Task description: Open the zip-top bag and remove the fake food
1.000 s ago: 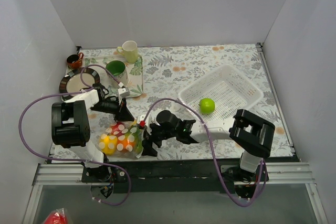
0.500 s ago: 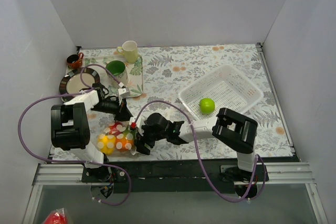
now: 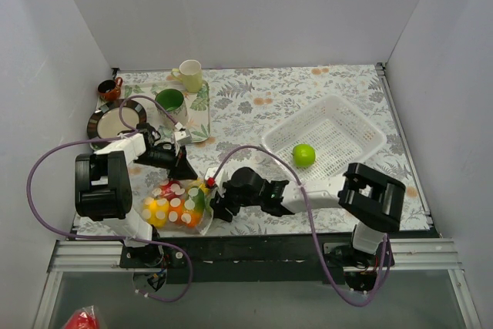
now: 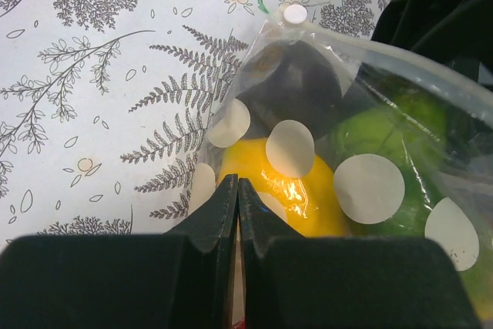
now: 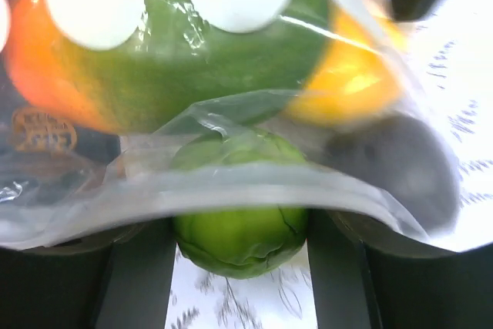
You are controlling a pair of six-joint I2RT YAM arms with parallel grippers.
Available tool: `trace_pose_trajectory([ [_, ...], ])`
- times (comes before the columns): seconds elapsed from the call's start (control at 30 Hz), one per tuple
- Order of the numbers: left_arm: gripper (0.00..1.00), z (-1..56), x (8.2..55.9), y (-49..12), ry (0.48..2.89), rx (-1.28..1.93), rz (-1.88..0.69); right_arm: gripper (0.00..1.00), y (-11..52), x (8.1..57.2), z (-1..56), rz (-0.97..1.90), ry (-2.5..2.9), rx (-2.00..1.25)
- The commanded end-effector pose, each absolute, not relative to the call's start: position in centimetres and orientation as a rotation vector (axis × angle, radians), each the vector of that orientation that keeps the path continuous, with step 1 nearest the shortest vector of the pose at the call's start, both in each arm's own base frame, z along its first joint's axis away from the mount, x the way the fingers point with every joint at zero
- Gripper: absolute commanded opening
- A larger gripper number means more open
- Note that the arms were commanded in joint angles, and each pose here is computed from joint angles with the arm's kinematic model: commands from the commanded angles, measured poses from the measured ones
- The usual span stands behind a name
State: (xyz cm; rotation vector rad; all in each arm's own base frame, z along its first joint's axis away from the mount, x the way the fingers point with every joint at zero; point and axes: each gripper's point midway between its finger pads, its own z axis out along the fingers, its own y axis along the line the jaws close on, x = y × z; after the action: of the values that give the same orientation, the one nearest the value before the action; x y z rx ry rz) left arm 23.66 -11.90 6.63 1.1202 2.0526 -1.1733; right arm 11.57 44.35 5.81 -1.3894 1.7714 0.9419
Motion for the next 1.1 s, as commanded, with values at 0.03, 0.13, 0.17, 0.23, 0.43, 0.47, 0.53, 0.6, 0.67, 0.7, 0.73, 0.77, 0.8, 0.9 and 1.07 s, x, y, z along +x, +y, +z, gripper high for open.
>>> trace_pose_trajectory([
  [0.03,0.0,6.8,24.4,-11.8,2.038,1.146,-1.133,0.15,41.4,13.2,9.6,0.849,1.722,-1.245],
  [0.13,0.0,6.8,24.7,-11.8,2.046,1.143,-1.13,0.15,38.7,14.4,10.8,0.748,1.728,-1.166],
  [0.17,0.0,6.8,24.7,-11.8,2.051,1.137,-1.136,0.14,37.7,15.3,12.4,0.708,1.71,-1.102],
  [0.23,0.0,6.9,24.8,-11.9,2.05,1.126,-1.153,0.1,35.4,16.3,12.4,0.623,1.732,-1.064],
  [0.43,0.0,7.4,25.5,-12.2,2.035,1.094,-1.169,0.01,24.3,25.6,16.9,0.337,1.778,-0.588],
  [0.47,0.0,7.5,25.6,-12.3,2.033,1.09,-1.174,0.01,22.5,26.8,17.0,0.285,1.801,-0.511],
  [0.53,0.0,7.7,25.7,-12.3,2.029,1.083,-1.178,0.01,17.6,29.4,16.4,0.153,1.879,-0.307],
  [0.6,0.0,7.8,25.7,-12.4,2.028,1.077,-1.186,0.13,15.9,30.3,15.7,0.12,1.937,-0.258],
  [0.67,0.0,7.9,25.7,-12.5,2.025,1.072,-1.193,0.44,15.7,30.8,15.0,0.115,1.996,-0.274],
  [0.7,0.0,7.9,25.6,-12.5,2.027,1.067,-1.202,0.81,15.9,30.8,14.9,0.118,2.008,-0.285],
  [0.73,0.0,7.9,25.6,-12.5,2.027,1.065,-1.204,0.98,16.0,30.8,14.7,0.116,2.019,-0.292],
  [0.77,0.0,7.9,25.6,-12.6,2.026,1.062,-1.21,0.98,15.9,30.9,14.9,0.11,2.018,-0.284],
  [0.8,0.0,8.0,25.6,-12.6,2.024,1.059,-1.214,0.98,15.8,31.0,15.2,0.108,2.012,-0.276],
  [0.9,0.0,7.8,25.5,-12.6,2.023,1.063,-1.211,0.98,15.5,30.8,16.3,0.107,1.969,-0.28],
  [1.07,0.0,7.4,25.6,-12.6,2.034,1.057,-1.221,0.98,17.6,29.0,19.4,0.171,1.862,-0.384],
])
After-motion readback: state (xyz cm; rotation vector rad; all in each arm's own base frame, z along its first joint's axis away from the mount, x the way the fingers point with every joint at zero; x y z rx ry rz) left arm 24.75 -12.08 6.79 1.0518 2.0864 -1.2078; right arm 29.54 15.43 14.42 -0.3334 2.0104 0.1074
